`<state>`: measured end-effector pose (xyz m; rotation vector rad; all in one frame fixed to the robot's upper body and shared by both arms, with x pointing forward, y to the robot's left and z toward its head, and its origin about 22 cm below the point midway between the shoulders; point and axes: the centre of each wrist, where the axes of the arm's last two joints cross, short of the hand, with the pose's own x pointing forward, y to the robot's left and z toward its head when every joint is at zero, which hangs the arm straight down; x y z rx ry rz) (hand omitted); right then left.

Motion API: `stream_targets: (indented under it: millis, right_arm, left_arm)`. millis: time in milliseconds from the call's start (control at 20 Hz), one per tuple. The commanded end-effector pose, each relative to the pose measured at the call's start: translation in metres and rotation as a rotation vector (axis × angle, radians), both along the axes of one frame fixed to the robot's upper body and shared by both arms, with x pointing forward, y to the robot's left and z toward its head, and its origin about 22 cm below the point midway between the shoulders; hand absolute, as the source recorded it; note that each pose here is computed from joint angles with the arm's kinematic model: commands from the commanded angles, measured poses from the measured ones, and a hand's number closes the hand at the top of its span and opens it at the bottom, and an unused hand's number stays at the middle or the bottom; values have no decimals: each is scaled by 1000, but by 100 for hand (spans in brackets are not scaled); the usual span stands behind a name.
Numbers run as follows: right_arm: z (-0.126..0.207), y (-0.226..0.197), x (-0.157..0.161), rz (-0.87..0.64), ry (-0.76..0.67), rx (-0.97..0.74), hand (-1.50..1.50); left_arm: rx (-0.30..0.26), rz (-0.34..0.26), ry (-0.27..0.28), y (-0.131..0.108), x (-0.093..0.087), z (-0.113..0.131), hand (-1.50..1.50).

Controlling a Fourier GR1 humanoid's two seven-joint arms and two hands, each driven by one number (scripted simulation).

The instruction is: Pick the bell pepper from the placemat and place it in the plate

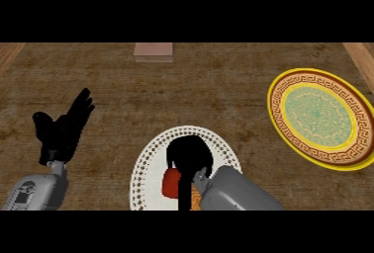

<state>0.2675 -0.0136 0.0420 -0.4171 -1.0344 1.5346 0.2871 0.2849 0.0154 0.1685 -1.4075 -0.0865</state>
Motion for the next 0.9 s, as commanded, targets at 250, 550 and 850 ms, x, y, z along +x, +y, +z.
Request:
stream_targets:
  millis: [250,550,850]
  right_arm:
    - [-10,-3,-13,-35,-131,72,150]
    - [15,-57,-17,-62,-277,214,150]
    - [57,-77,-15,-214,-698,315,150]
  left_arm:
    - [6,-7,-2,8,-7,3,0]
    - [13,23,-7,1,1,20,0]
    - [-7,9,13,4,-15,0,0]
